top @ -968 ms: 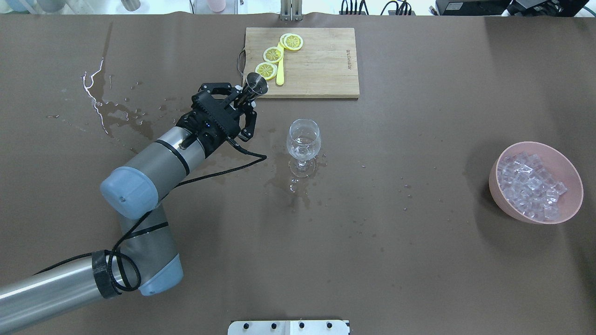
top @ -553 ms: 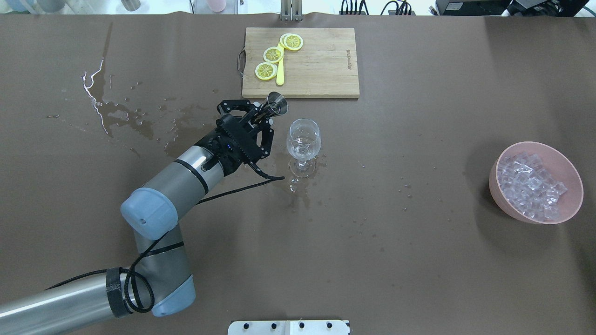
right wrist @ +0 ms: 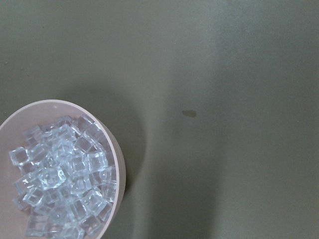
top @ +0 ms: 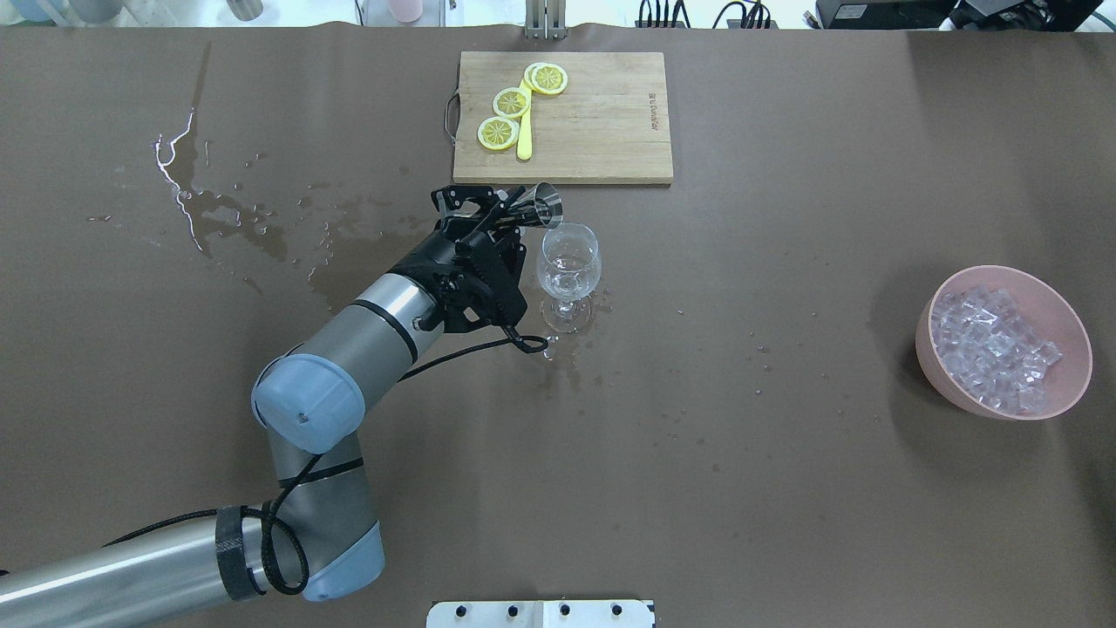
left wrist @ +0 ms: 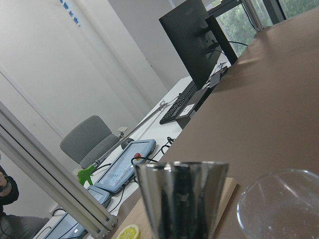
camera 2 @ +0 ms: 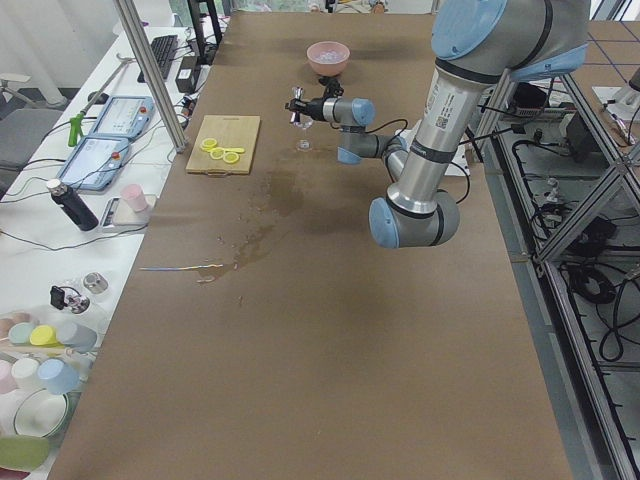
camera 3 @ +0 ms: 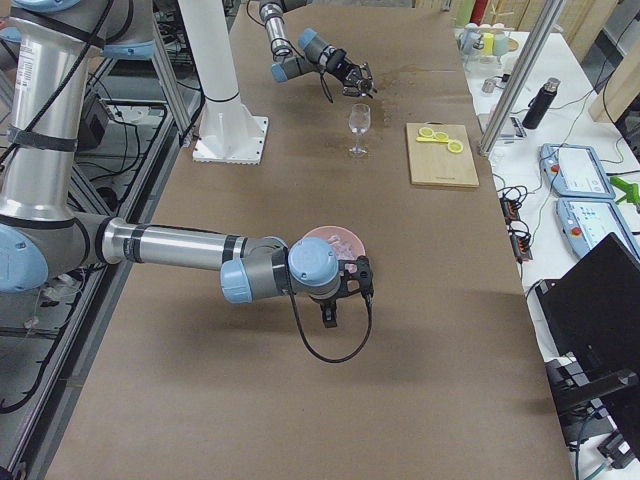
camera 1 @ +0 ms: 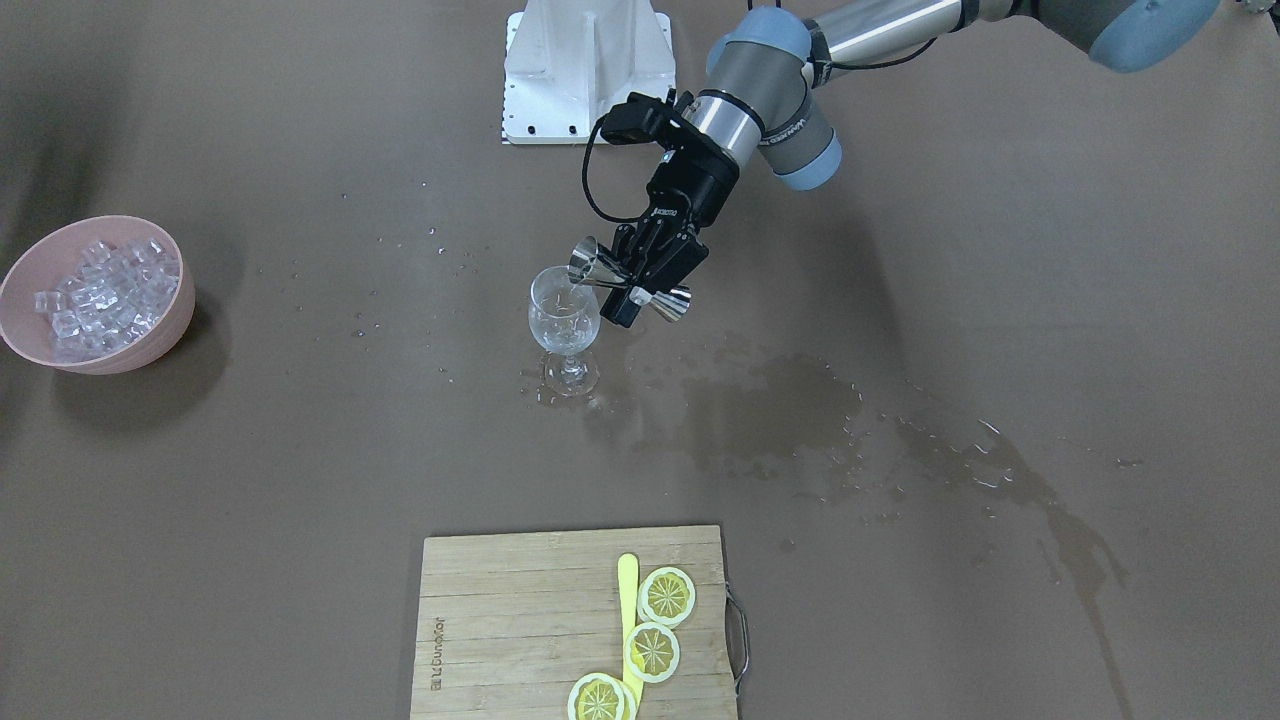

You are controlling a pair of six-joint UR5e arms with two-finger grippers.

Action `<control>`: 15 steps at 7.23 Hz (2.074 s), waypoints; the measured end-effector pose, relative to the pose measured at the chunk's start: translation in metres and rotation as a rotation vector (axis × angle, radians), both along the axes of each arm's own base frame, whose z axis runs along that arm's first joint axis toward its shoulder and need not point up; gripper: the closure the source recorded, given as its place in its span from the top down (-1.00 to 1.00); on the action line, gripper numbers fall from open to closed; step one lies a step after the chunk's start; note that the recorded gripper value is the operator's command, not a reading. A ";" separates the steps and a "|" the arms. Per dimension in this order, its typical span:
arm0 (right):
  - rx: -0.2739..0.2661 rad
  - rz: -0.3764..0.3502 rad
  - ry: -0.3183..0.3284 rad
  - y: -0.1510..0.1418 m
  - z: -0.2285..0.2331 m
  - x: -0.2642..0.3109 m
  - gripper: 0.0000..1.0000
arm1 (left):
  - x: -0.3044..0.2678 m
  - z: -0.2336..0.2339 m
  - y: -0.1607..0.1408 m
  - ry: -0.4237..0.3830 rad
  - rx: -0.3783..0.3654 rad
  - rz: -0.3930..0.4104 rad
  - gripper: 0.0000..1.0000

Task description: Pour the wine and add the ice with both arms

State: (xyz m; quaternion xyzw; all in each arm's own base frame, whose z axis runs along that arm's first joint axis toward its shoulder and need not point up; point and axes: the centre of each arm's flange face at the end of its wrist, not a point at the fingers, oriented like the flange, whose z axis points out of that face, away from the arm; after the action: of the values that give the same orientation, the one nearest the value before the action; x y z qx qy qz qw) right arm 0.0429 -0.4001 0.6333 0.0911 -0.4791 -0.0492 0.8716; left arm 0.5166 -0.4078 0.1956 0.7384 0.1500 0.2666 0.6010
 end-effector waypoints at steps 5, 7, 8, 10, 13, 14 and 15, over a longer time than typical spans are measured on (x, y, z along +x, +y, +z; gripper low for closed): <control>-0.009 0.003 -0.003 -0.003 0.006 0.001 1.00 | -0.001 -0.014 -0.003 -0.255 0.076 -0.072 -1.00; -0.009 0.005 -0.007 -0.003 0.005 0.002 1.00 | -0.001 -0.022 -0.006 -0.331 0.094 -0.112 -1.00; -0.009 0.006 -0.009 -0.003 0.005 0.003 1.00 | 0.000 -0.022 -0.007 -0.368 0.101 -0.126 -1.00; -0.009 0.010 -0.012 -0.002 0.005 0.004 1.00 | 0.000 -0.024 -0.007 -0.436 0.106 -0.158 -1.00; -0.009 0.020 -0.013 -0.002 0.005 0.009 1.00 | 0.007 -0.033 0.006 -0.501 0.097 -0.177 -1.00; -0.010 0.025 -0.014 -0.001 0.005 0.011 1.00 | 0.005 -0.040 0.010 -0.531 0.110 -0.182 -1.00; -0.009 0.029 -0.020 -0.001 0.004 0.013 1.00 | 0.002 -0.049 0.015 -0.558 0.126 -0.183 -1.00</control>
State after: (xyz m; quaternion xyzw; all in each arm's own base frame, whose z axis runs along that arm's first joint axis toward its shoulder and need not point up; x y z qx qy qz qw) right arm 0.0557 -0.4007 0.6375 0.0945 -0.4866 -0.0333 0.8678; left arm 0.5181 -0.3930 0.1465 0.6827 -0.1048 0.4129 0.5936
